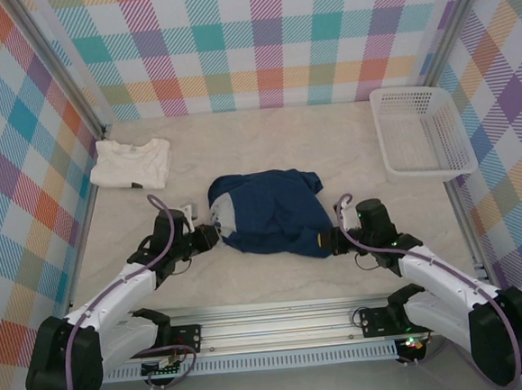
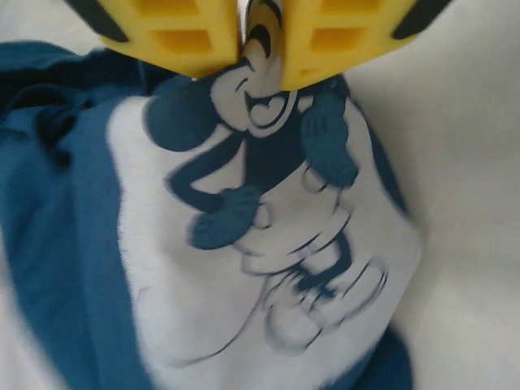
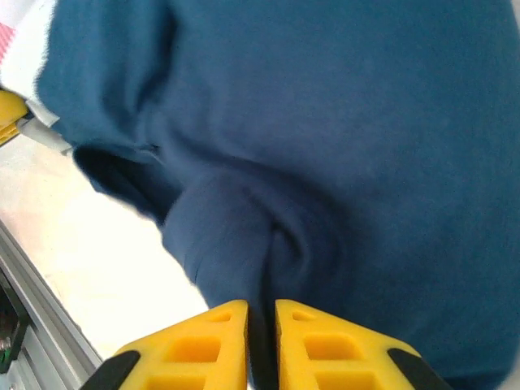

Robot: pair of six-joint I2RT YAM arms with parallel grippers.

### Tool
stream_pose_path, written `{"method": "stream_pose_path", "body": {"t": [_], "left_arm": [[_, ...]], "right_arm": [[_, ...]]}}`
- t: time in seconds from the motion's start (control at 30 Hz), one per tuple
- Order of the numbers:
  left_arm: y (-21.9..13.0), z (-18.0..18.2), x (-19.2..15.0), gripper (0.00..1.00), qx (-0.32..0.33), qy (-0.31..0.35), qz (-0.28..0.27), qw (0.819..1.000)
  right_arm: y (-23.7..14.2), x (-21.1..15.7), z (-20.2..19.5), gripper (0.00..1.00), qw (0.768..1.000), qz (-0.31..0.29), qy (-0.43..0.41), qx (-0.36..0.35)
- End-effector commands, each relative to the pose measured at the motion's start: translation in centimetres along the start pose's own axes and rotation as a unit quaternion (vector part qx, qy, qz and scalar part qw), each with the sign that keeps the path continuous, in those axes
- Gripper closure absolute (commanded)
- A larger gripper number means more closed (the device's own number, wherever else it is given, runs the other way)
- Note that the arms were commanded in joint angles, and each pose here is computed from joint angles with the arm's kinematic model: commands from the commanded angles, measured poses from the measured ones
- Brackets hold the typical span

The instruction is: Fold the inside-out t-shirt

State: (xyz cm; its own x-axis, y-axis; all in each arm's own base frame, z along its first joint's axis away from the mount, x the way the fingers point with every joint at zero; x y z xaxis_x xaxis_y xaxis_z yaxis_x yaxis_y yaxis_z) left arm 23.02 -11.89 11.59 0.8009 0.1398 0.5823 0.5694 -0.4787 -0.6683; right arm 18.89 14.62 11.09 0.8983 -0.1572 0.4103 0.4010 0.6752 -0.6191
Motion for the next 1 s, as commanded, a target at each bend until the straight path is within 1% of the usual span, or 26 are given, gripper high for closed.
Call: {"method": "stream_pose_path", "body": {"t": [0.0, 0.03, 0.07, 0.17, 0.2, 0.27, 0.33, 0.4, 0.5, 0.6, 0.67, 0.73, 0.83, 0.9, 0.97], "left_arm": [[-0.9, -0.8, 1.8, 0.62, 0.011, 0.018, -0.023, 1.0], [-1.1, -1.0, 2.2, 0.57, 0.013, 0.026, -0.027, 0.999], [-1.4, -1.6, 2.6, 0.53, 0.008, 0.039, -0.03, 0.999], [-1.7, -4.1, 3.5, 0.41, -0.002, 0.098, -0.034, 0.995], [-1.5, -5.5, 3.4, 0.38, -0.01, 0.128, -0.03, 0.991], [-0.7, -8.0, 2.9, 0.37, -0.023, 0.185, -0.013, 0.982], [0.3, -10.0, 2.1, 0.36, -0.023, 0.235, 0.008, 0.972], [1.0, -11.5, 0.9, 0.38, -0.039, 0.257, 0.028, 0.965], [2.1, -12.8, -1.8, 0.42, -0.071, 0.271, 0.068, 0.958], [3.4, -14.6, -4.3, 0.43, -0.103, 0.283, 0.097, 0.948], [4.7, -16.6, -5.1, 0.43, -0.136, 0.26, 0.109, 0.95], [6.0, -18.2, -6.0, 0.42, -0.165, 0.235, 0.12, 0.951], [8.1, -19.4, -7.2, 0.38, -0.169, 0.213, 0.143, 0.952], [9.5, -19.6, -7.9, 0.37, -0.168, 0.209, 0.159, 0.95], [10.3, -20.1, -8.4, 0.35, -0.181, 0.204, 0.17, 0.947]], "right_arm": [[-0.5, 1.3, 1.2, 0.77, 0.999, -0.024, 0.021, 0.006], [-0.7, 1.5, 1.3, 0.71, 1.0, -0.023, 0.018, 0.001], [-0.9, 1.7, 1.5, 0.67, 1.0, -0.024, 0.014, -0.005], [-1.9, 2.8, 2.3, 0.58, 0.999, -0.043, -0.018, -0.017], [-2.1, 3.2, 2.7, 0.56, 0.998, -0.048, -0.028, -0.018], [-1.7, 3.5, 3.2, 0.53, 0.998, -0.042, -0.038, -0.022], [-0.5, 3.0, 3.6, 0.52, 0.998, -0.019, -0.047, -0.024], [0.5, 2.2, 4.1, 0.52, 0.998, 0.0, -0.058, -0.027], [1.1, 1.6, 3.8, 0.52, 0.998, 0.012, -0.058, -0.037], [1.1, 2.0, 3.5, 0.5, 0.997, 0.002, -0.061, -0.053], [1.0, 2.6, 3.2, 0.49, 0.996, -0.007, -0.06, -0.071], [0.4, 4.0, 2.5, 0.49, 0.995, -0.019, -0.038, -0.093], [-1.1, 6.0, 1.5, 0.48, 0.994, -0.044, -0.001, -0.095], [-1.9, 7.1, 1.3, 0.48, 0.995, -0.062, 0.011, -0.084], [-2.1, 7.6, 1.3, 0.48, 0.995, -0.065, 0.014, -0.078]]}}
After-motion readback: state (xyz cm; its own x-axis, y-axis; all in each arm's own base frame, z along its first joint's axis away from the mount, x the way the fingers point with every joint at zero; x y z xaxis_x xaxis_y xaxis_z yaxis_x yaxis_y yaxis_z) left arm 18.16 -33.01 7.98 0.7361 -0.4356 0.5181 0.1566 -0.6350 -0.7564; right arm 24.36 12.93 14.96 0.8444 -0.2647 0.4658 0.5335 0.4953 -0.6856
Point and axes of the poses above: each hand's point on the last joint's axis, 136 mm out from that joint toward the fingers, its own y axis out along the fingers, its own z axis along the line the jaws close on, x = y × z, the point moved 5 cm from there along -y, back along the fingers, and after that the axes turned 10 degrees about y, right-handed, at the moved point
